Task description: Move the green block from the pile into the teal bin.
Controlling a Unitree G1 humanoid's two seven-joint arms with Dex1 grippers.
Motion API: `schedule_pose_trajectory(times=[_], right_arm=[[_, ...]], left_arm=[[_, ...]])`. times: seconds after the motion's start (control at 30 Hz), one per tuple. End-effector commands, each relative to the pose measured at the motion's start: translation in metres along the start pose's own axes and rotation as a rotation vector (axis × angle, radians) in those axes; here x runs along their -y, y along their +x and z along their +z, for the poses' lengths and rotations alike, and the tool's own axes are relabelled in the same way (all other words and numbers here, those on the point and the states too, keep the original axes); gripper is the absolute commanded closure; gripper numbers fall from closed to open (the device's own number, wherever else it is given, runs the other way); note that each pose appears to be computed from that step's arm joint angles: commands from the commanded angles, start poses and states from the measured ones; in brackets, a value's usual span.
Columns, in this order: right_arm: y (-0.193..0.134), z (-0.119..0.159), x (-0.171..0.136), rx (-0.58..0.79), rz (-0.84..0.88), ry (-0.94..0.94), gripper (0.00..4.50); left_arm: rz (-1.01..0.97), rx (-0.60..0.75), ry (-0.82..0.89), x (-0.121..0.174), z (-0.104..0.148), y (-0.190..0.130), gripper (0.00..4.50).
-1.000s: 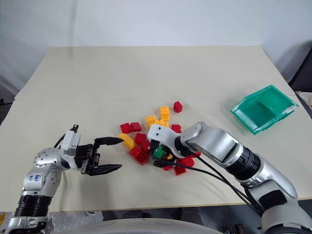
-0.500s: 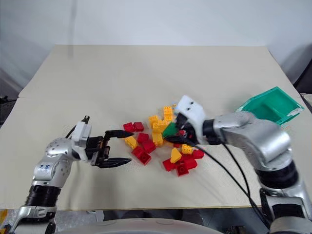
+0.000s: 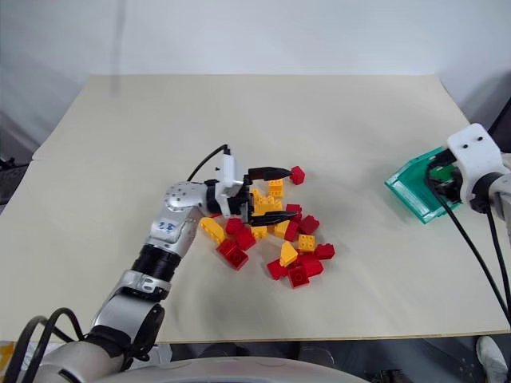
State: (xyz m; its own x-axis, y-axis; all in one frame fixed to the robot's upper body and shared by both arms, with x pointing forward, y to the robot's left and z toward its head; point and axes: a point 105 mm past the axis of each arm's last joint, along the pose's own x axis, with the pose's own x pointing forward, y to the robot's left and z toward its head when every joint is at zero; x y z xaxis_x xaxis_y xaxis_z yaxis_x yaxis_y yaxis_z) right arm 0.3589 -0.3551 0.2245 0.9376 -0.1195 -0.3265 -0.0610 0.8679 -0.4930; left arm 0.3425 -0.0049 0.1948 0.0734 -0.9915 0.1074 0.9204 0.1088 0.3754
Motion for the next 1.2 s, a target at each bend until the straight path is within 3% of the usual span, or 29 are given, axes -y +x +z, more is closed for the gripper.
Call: schedule_pose_trajectory(times=[0.03, 0.13, 0.3, 0.43, 0.6, 0.7, 0.83, 0.97, 1.2], right_arm=[[0.011, 0.002, 0.008, 0.026, -0.048, -0.026, 1.07], [0.016, 0.006, 0.004, 0.056, -0.031, -0.029, 0.07], [0.015, 0.011, 0.003, 0.078, -0.026, -0.034, 0.01], [-0.006, 0.040, -0.041, 0.256, 0.215, -0.054, 0.01], [-0.055, 0.039, -0.113, 0.434, 0.659, -0.067, 0.01], [-0.077, 0.019, -0.142, 0.451, 0.875, -0.045, 0.01], [-0.080, -0.005, -0.149, 0.428, 0.944, -0.050, 0.01], [-0.074, -0.043, -0.141, 0.343, 0.955, -0.052, 0.01], [-0.064, -0.046, -0.128, 0.374, 0.874, -0.014, 0.01]], left_arm=[[0.027, -0.010, 0.048, -0.007, 0.004, 0.011, 0.00], [0.073, -0.034, 0.049, -0.014, 0.004, 0.013, 0.00], [0.122, -0.048, 0.009, -0.020, 0.002, 0.011, 0.00], [0.123, 0.038, -0.065, -0.019, 0.018, -0.015, 0.00], [0.208, 0.000, -0.134, -0.023, 0.023, -0.067, 0.00], [0.224, -0.015, -0.197, -0.015, 0.028, -0.110, 0.00], [0.226, -0.123, -0.225, 0.002, 0.022, -0.150, 0.00], [0.349, -0.274, -0.334, 0.024, 0.004, -0.219, 0.00], [0.463, -0.312, -0.386, 0.035, -0.001, -0.252, 0.00]])
